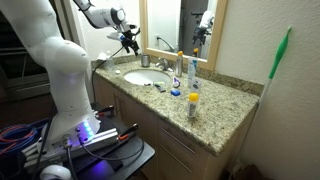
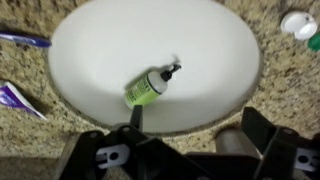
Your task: Open the faucet
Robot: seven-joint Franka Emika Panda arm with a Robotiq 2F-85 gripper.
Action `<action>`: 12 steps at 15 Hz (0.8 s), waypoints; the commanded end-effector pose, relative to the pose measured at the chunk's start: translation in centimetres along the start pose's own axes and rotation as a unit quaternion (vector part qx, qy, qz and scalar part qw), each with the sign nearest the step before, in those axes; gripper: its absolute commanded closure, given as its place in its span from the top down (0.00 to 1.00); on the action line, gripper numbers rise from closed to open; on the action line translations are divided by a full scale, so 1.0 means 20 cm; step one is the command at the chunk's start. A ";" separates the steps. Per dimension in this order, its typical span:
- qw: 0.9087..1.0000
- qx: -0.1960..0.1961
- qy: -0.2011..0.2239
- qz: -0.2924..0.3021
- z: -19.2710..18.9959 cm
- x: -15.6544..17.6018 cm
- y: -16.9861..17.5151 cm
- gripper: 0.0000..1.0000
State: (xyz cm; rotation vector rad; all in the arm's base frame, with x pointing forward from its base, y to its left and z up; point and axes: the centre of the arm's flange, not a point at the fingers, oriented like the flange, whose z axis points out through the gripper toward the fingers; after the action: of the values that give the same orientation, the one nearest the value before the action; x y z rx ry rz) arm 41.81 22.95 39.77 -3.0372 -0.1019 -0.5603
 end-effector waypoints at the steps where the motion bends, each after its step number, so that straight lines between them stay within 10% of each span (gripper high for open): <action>1: 0.996 -0.036 0.064 0.040 0.15 0.41 -0.14 1.00; 2: 0.999 -0.017 0.042 0.020 0.03 0.16 -0.03 1.00; 12: 0.984 -0.096 0.020 0.152 0.36 0.51 -0.13 1.00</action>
State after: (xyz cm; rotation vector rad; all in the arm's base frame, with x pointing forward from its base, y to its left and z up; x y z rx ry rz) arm 49.25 24.78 37.70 -3.1378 0.3050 -0.6567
